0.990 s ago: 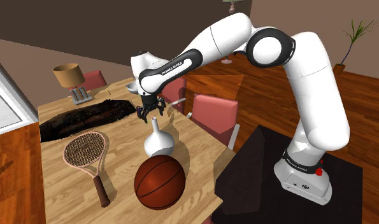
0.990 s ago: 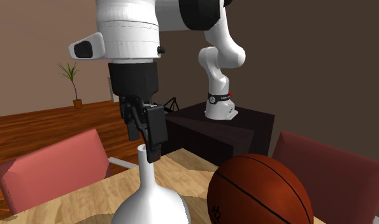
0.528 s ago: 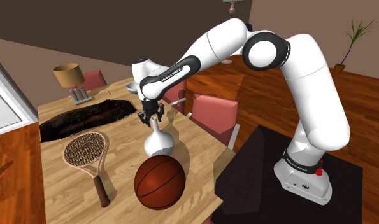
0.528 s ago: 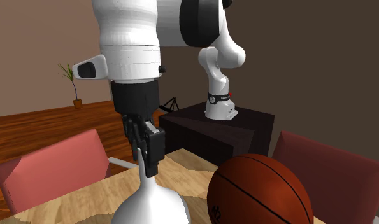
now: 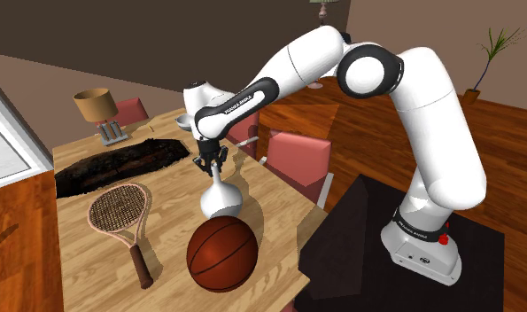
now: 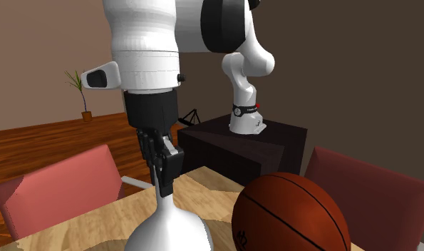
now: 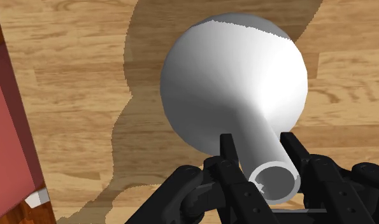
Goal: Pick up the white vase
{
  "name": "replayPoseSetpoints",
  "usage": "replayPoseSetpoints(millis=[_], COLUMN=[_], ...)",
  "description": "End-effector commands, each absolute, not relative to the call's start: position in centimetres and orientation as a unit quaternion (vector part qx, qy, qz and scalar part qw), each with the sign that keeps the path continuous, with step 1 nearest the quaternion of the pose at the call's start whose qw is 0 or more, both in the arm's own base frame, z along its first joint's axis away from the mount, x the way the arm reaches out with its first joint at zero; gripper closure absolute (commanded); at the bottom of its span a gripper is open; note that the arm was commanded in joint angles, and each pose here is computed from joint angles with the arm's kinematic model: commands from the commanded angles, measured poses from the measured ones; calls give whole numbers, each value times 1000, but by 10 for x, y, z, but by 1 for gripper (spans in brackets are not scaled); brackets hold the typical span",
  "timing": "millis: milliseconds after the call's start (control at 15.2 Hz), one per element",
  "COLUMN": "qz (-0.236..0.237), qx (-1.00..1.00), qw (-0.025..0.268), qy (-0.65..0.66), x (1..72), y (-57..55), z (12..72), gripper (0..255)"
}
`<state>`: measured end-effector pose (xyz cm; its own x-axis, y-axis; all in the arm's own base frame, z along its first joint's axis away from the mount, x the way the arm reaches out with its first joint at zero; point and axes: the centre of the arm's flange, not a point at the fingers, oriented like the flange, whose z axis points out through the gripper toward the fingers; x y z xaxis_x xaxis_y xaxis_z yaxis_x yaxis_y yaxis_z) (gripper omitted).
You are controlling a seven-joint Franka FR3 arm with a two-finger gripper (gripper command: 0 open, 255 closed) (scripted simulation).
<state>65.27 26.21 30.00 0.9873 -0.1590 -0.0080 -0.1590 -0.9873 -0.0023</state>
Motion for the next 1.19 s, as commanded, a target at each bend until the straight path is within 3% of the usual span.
replayPoseSetpoints(millis=[0,1122], qz=[4,4], qx=[-997,-997], qw=[1,1], qy=[80,80], x=[653,653], y=[262,262], z=[300,380], gripper=[255,255])
